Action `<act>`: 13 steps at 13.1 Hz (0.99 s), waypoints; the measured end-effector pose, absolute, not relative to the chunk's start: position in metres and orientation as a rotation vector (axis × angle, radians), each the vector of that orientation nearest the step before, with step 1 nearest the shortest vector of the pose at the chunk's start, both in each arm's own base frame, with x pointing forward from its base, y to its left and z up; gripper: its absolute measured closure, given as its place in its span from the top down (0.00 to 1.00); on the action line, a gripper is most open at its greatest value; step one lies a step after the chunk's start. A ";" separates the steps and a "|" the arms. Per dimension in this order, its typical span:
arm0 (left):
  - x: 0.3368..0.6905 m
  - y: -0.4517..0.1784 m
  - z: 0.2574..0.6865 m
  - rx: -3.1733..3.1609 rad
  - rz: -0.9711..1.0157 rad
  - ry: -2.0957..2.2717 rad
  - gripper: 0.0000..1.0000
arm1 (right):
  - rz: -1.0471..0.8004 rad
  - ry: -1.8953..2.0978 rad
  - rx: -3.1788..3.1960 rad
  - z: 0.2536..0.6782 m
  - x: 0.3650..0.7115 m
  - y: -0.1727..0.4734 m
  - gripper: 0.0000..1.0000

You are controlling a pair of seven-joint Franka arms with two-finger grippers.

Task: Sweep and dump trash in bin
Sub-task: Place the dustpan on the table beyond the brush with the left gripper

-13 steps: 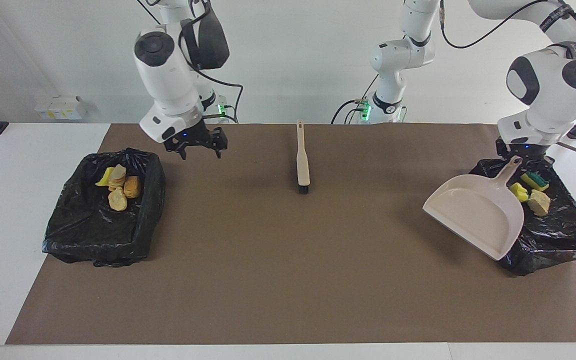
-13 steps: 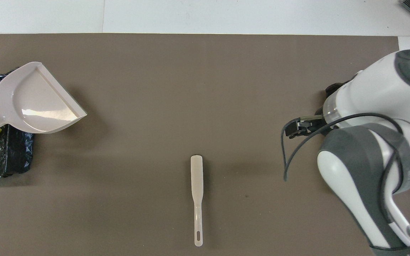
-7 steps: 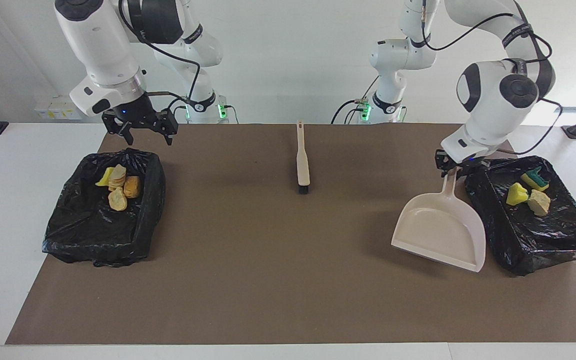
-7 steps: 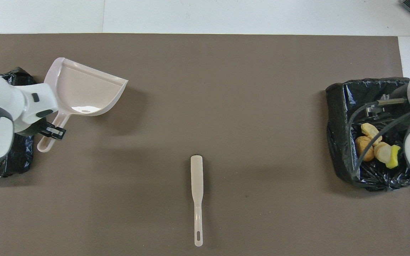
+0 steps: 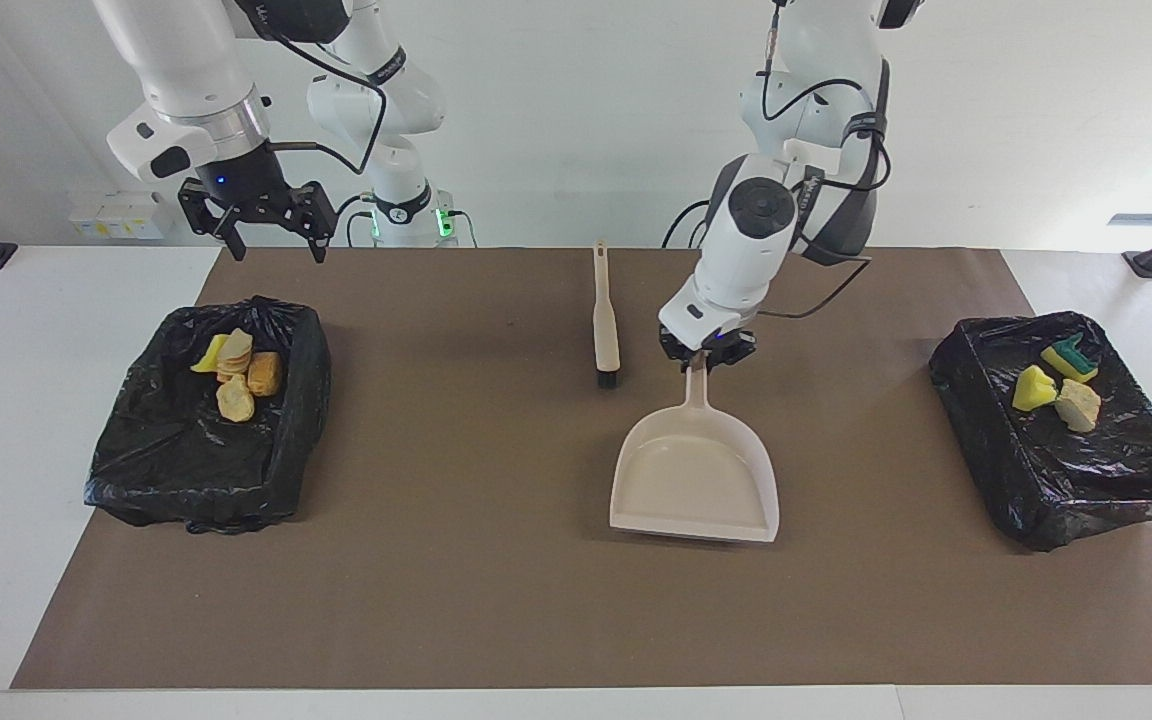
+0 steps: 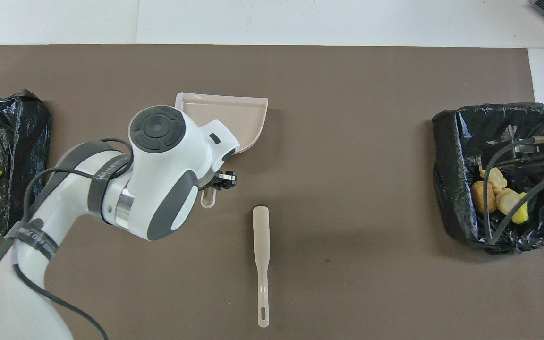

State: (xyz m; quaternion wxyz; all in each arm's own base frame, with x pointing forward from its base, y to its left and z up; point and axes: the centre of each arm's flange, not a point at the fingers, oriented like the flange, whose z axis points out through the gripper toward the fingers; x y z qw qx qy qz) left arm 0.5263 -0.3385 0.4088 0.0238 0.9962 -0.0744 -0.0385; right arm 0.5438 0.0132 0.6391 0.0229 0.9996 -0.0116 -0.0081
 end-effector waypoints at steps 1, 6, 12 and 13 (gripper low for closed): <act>0.525 -0.364 0.400 3.078 -0.125 -0.220 0.33 | -0.031 -0.042 3.095 0.639 0.543 0.011 1.00; 0.532 -0.441 0.352 3.085 -0.103 -0.122 0.44 | -0.051 -0.113 3.137 0.636 0.543 -0.037 1.00; 0.570 -0.365 0.437 3.060 -0.020 0.058 1.00 | 0.009 0.018 3.156 0.639 0.549 0.004 1.00; 0.578 -0.345 0.446 3.057 -0.015 0.095 1.00 | 0.009 0.033 3.157 0.639 0.549 0.009 1.00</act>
